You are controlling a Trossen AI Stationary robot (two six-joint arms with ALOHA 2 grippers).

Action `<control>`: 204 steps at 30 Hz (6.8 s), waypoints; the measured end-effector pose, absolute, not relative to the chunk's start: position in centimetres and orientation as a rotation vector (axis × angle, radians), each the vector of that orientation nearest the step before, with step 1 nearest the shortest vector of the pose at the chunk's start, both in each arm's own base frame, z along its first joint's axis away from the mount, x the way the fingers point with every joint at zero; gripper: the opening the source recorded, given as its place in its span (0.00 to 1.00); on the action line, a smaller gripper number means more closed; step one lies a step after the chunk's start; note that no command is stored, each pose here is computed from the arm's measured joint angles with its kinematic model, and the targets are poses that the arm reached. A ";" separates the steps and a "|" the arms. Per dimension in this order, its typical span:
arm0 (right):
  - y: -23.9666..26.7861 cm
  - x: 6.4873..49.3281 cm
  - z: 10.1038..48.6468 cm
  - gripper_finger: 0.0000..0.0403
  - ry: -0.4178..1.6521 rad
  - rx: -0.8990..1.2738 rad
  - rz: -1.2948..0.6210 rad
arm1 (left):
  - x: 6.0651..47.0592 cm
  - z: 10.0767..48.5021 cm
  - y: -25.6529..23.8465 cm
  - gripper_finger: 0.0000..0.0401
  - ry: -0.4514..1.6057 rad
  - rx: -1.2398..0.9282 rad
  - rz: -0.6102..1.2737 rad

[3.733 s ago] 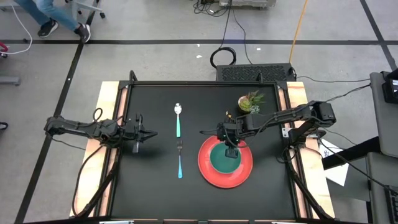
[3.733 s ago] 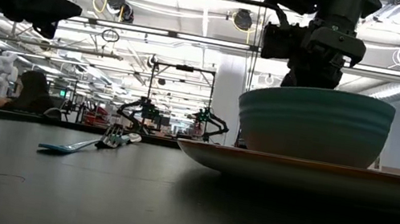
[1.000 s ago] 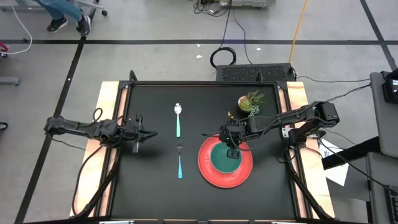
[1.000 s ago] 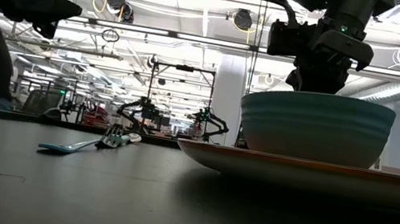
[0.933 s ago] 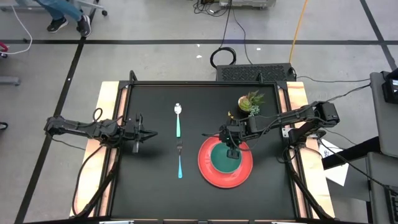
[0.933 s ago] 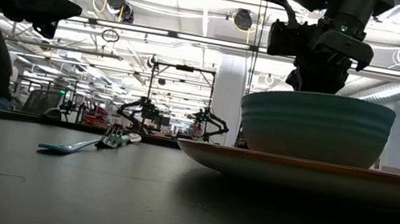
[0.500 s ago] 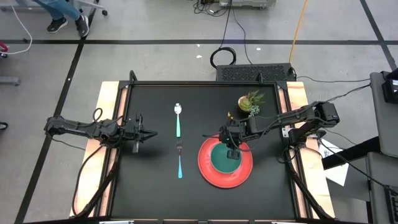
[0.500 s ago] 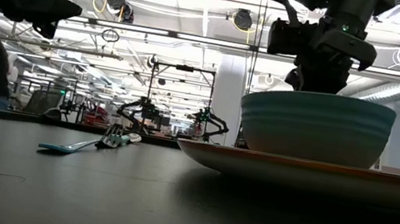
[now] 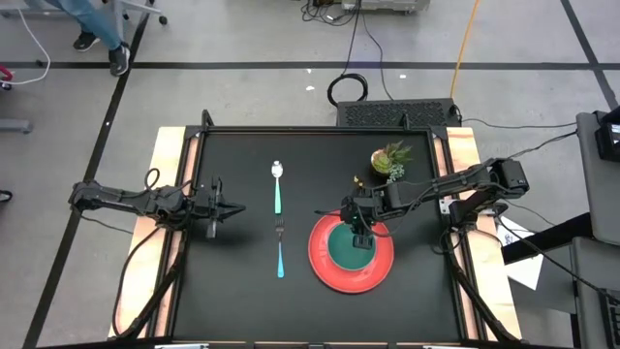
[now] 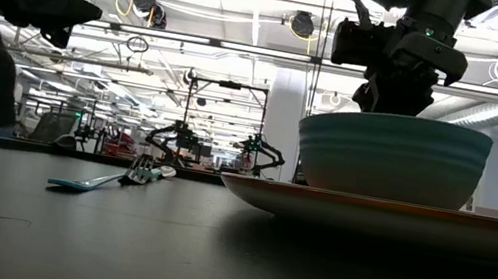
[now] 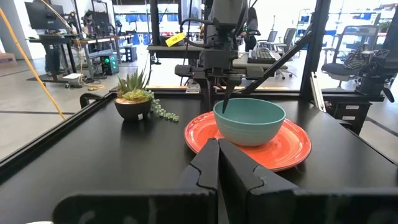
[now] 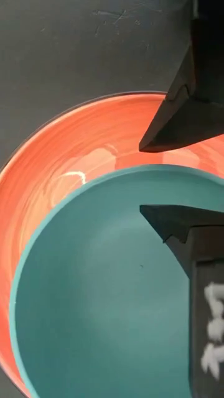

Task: Set table place
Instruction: Put the blue fork to the left of the green bowl on the orange plate

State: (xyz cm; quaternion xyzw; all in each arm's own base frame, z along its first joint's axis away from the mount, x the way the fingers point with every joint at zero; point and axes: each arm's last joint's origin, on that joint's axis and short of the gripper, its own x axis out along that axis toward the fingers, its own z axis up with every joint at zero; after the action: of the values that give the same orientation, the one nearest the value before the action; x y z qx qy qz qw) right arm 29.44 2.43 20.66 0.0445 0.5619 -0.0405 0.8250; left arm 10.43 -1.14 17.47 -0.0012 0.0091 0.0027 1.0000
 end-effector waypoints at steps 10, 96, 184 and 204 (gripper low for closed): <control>2.4 29.1 21.4 0.34 1.176 0.095 -0.083 | 10.4 17.5 -1.1 0.02 0.018 -0.002 0.005; 1.1 12.4 18.8 0.00 -0.190 -0.084 0.189 | 10.4 17.4 -1.1 0.02 0.022 0.025 0.006; 1.1 12.4 17.5 0.00 -0.058 -0.093 0.193 | 23.4 17.8 -6.6 0.02 0.263 -0.306 -0.210; 1.1 12.4 17.3 0.00 -0.045 -0.113 0.192 | 26.1 22.1 -4.0 0.02 0.738 0.215 -0.385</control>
State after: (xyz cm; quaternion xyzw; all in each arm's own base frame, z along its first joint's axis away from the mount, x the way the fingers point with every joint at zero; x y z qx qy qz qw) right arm 12.40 1.12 17.33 -0.0565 -0.0224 0.0959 0.9935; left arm 26.12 -3.96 22.11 0.1041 0.3578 -0.1867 0.9090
